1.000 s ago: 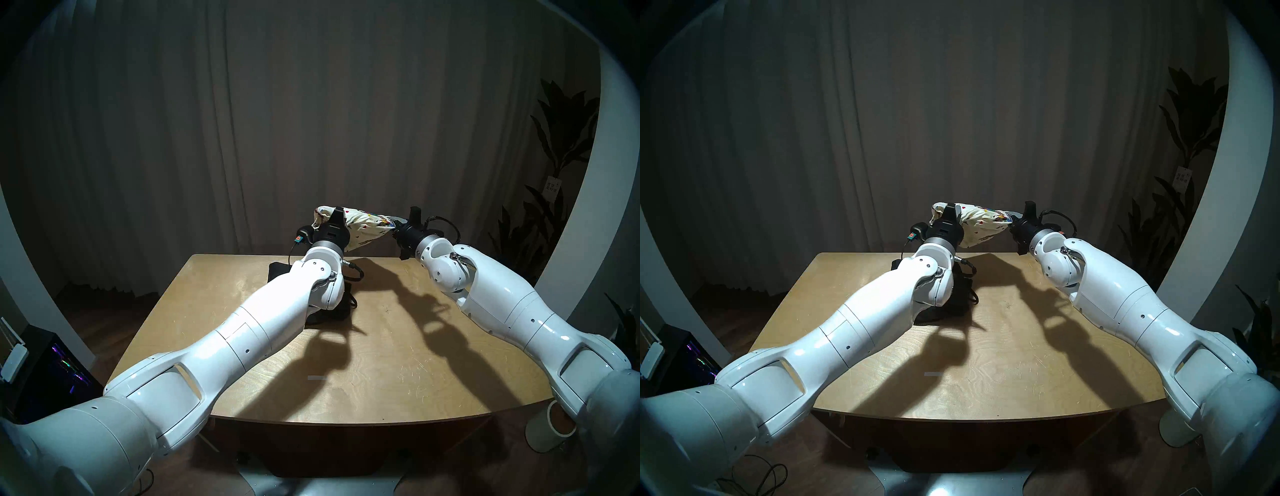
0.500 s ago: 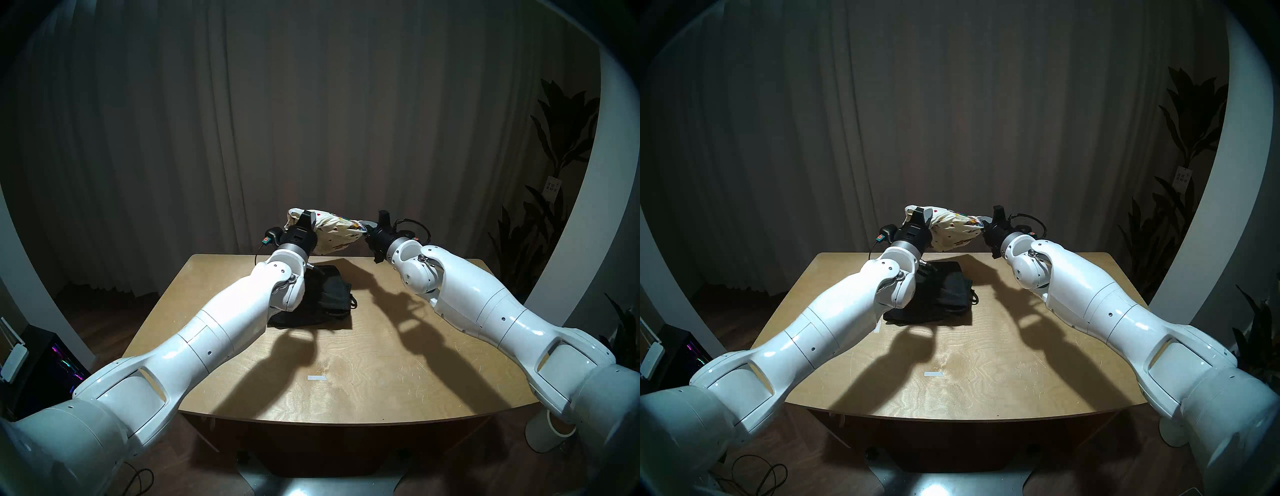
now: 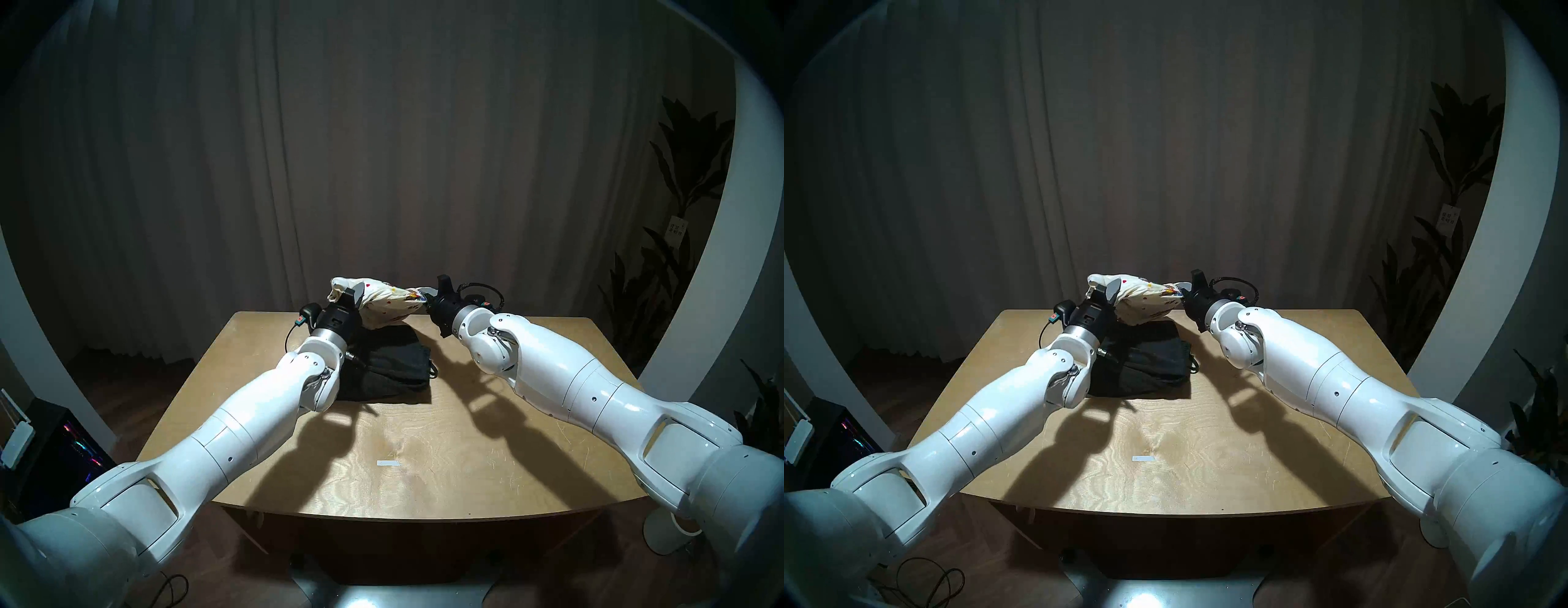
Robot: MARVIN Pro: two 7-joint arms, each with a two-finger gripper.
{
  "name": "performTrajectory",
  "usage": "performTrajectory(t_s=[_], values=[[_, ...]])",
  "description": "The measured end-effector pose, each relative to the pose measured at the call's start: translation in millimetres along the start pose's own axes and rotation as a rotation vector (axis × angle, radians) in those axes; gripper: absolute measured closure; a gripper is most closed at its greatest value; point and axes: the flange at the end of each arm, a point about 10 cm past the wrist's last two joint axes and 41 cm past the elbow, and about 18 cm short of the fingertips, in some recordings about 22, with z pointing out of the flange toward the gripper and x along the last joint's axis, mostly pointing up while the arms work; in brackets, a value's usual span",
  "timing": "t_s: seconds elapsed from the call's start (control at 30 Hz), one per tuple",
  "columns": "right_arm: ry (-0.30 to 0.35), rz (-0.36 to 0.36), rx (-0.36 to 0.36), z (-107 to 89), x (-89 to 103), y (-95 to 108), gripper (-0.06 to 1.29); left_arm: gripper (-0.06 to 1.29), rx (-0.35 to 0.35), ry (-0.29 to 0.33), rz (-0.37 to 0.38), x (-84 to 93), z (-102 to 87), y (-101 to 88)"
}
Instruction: Fold pants twice and stack them
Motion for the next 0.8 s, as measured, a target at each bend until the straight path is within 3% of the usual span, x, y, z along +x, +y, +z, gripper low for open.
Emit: performTrajectory(t_s=[0.2,0.33,0.6,0.8], values=[[-0.05,-0.027,-0.022,-6.5,-19.9,13.8,1.26,1.24,0.021,0.012,-0.025,-1.2,-23.2,-31.0],[-0.07,-0.036,-0.033,-14.8,-27.6,20.2,1.26,1.24,0.043,0.009,-0.061,-6.4,-34.7,-41.3],[-0.068,-0.046,-0.057,-29.9,-22.8,28.4,1.26,1.24,0.054,-0.01,-0.124,-23.4,-47.7,-40.0],[-0.077,-0.05,-0.094,-37.4,-16.8,32.2,1.26,1.24,0.094,0.01,-0.14,-40.2,-53.8,-31.6]])
